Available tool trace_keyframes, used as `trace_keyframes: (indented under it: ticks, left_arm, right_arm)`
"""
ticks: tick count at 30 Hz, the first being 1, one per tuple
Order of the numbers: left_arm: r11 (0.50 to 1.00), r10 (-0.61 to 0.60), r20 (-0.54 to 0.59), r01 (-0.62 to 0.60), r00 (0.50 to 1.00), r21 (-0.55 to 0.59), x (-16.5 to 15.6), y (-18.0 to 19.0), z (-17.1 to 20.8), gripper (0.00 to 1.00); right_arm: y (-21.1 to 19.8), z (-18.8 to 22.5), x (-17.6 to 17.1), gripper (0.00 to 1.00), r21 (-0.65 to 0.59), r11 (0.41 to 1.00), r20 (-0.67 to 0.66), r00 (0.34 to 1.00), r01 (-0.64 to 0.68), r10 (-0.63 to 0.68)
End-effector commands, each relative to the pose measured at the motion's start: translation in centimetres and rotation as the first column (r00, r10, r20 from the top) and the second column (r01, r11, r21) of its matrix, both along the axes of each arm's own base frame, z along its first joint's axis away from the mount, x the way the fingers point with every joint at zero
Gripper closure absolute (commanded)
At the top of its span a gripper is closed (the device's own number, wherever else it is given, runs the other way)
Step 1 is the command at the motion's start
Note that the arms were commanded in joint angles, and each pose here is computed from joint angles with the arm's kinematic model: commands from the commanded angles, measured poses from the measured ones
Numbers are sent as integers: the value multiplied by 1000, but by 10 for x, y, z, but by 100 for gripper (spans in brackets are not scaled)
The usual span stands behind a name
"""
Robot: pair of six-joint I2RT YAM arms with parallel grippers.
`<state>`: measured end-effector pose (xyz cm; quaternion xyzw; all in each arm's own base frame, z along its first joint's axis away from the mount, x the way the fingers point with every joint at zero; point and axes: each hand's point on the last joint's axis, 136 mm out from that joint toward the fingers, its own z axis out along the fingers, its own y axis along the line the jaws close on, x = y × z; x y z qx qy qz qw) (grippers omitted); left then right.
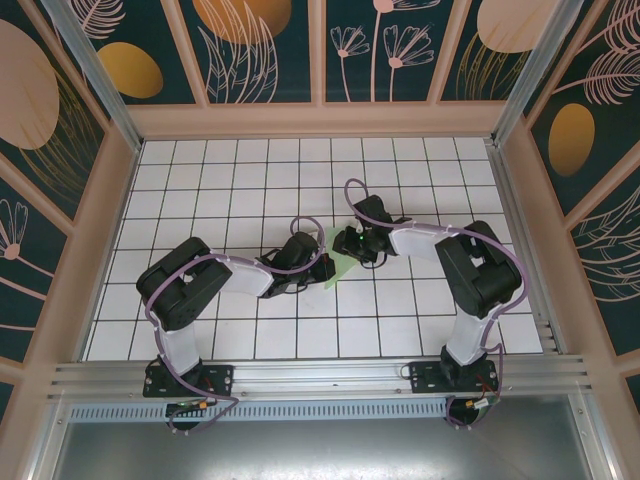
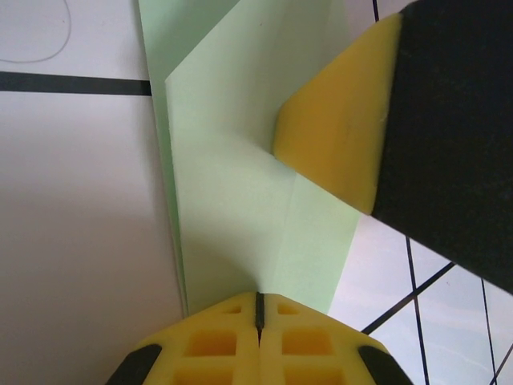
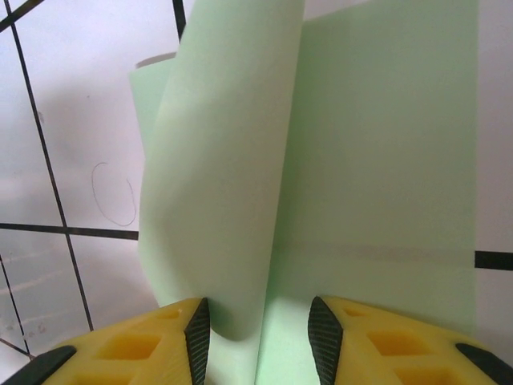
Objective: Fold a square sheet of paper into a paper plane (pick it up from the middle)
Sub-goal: Fourth fold the wing at the center of the table.
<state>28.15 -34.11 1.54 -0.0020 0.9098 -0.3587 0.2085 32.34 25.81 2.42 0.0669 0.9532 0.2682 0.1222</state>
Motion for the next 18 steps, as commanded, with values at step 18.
trace_keyframes:
  ticks: [18]
  left_arm:
    - [988,-111,-155,126,982,92,-64,41,-47,100]
  right_arm:
    - [13,65,-21,94,254,941,182,967,-224,181]
